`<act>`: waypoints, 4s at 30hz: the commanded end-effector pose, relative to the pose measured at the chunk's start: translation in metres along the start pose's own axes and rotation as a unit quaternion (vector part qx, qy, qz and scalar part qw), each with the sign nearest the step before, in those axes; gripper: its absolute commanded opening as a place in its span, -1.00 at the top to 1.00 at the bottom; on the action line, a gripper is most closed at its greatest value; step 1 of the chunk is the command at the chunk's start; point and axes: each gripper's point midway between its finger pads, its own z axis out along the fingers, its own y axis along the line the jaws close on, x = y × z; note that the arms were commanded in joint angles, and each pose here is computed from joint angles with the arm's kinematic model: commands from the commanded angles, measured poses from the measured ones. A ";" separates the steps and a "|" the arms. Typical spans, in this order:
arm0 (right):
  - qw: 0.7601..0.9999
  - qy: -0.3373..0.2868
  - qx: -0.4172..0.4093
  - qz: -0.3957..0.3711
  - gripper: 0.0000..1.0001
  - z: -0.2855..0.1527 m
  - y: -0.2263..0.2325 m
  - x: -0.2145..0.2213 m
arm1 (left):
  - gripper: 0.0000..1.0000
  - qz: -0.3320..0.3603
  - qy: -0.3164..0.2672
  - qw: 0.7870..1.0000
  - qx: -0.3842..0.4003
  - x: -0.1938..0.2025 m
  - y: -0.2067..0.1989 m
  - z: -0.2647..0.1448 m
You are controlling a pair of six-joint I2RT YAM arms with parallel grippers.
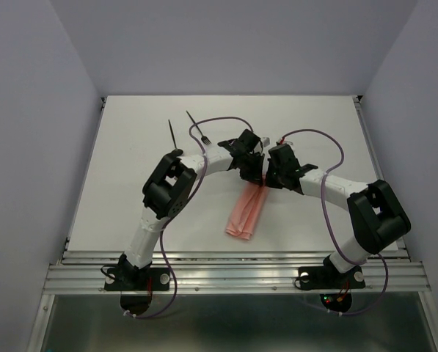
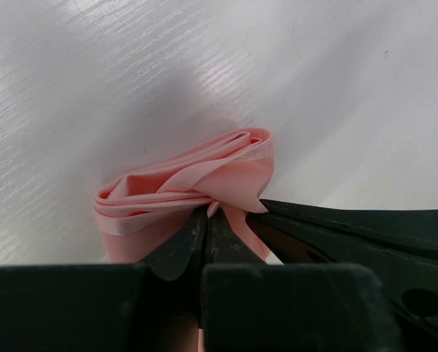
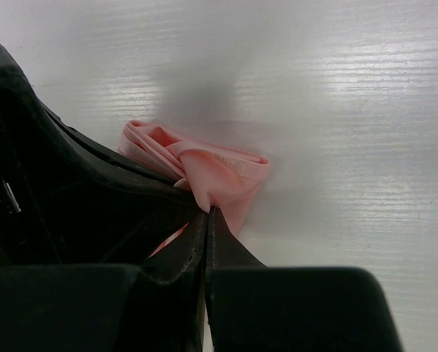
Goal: Fold the napkin into a case and place the utensils inside
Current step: Stuff the smaller-rectangle-folded napkin at the center of the board.
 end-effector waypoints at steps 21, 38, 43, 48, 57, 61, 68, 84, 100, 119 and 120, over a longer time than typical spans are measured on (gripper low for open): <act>0.999 -0.032 -0.013 0.021 0.99 -0.006 0.004 -0.013 | -0.05 0.039 -0.059 0.997 0.031 -0.012 -0.030 -0.052; 0.999 -0.036 -0.019 0.021 0.99 -0.009 0.007 -0.017 | 1.00 0.025 -0.047 0.999 0.005 -0.003 -0.004 -0.043; 0.999 -0.036 -0.022 0.021 0.99 -0.010 0.008 -0.018 | 1.00 0.025 -0.035 0.999 0.008 -0.005 -0.004 -0.029; 0.999 -0.035 -0.023 0.022 0.99 -0.011 0.009 -0.018 | 1.00 0.029 -0.022 0.999 0.014 -0.005 -0.010 -0.014; 0.999 -0.039 -0.028 0.023 0.99 -0.014 0.011 -0.021 | 1.00 0.026 -0.015 0.999 0.025 -0.006 -0.016 -0.001; 0.999 -0.037 -0.031 0.023 0.99 -0.015 0.012 -0.020 | 1.00 0.027 -0.012 0.999 0.025 -0.006 -0.017 0.005; 0.998 -0.039 -0.033 0.021 0.99 -0.018 0.013 -0.023 | 1.00 0.023 0.000 1.000 0.008 0.002 -0.006 0.016; 0.999 -0.034 -0.005 0.016 0.99 -0.014 -0.001 -0.014 | 1.00 0.022 -0.040 0.998 0.045 -0.004 -0.017 -0.012; 0.999 -0.027 -0.005 0.017 0.99 -0.011 -0.001 -0.010 | 1.00 0.001 -0.048 0.994 0.094 -0.002 -0.029 -0.015; 0.999 -0.028 -0.008 0.019 0.99 -0.013 0.000 -0.010 | 1.00 -0.037 -0.104 0.989 0.098 -0.022 -0.029 -0.026; 0.999 -0.027 -0.009 0.018 0.99 -0.013 0.000 -0.010 | 1.00 -0.038 -0.106 0.989 0.100 -0.023 -0.030 -0.026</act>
